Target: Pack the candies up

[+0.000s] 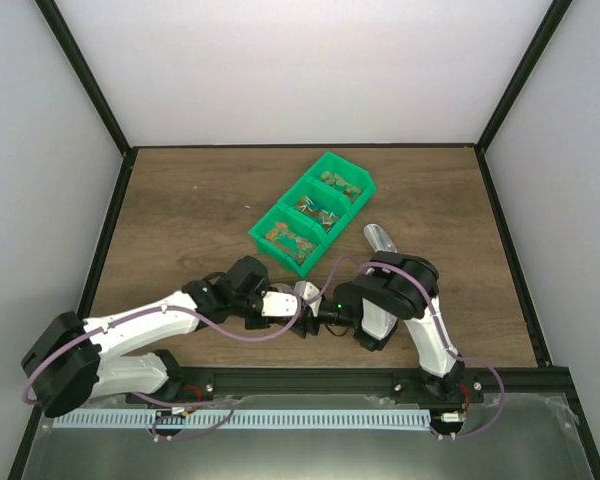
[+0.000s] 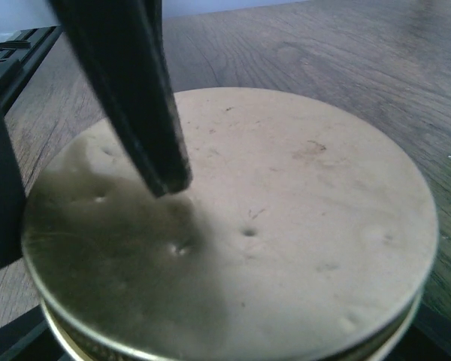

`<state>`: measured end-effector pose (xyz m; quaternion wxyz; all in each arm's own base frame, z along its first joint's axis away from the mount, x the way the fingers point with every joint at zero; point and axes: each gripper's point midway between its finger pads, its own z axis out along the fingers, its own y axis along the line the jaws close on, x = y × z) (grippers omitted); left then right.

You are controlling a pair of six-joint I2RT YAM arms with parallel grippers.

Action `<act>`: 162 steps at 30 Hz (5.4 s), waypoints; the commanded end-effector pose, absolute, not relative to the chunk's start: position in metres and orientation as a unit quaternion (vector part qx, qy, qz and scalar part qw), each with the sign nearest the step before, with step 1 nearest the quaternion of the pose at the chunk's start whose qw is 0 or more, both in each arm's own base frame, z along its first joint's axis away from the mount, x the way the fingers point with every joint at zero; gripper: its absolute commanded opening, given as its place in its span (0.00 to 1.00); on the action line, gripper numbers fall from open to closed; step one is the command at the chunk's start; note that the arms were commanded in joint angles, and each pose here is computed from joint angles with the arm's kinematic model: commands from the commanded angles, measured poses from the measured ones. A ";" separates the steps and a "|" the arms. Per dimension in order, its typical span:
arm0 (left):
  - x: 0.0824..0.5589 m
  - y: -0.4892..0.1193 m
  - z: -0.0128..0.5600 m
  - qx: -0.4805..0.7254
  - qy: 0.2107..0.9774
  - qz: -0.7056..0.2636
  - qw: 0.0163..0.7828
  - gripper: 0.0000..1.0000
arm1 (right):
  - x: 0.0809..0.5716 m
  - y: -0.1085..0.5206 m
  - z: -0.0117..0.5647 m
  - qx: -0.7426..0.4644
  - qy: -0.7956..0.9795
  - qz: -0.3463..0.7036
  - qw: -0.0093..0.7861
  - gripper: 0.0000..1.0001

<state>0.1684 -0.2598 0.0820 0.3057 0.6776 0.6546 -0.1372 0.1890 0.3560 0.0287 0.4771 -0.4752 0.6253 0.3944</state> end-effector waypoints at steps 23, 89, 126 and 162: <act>0.195 -0.172 0.045 0.726 0.635 0.004 0.262 0.23 | 0.170 0.348 0.001 -0.497 0.647 0.394 0.424 0.33; 0.201 -0.247 0.094 0.727 0.631 -0.184 0.195 1.00 | 0.175 0.351 -0.004 -0.494 0.652 0.393 0.419 0.33; 0.190 -0.245 0.065 0.600 0.755 -0.149 0.218 0.83 | 0.180 0.352 -0.007 -0.488 0.661 0.387 0.419 0.34; 0.199 -0.230 0.055 0.893 0.415 -0.116 0.128 0.80 | 0.166 0.352 -0.004 -0.516 0.635 0.403 0.411 0.32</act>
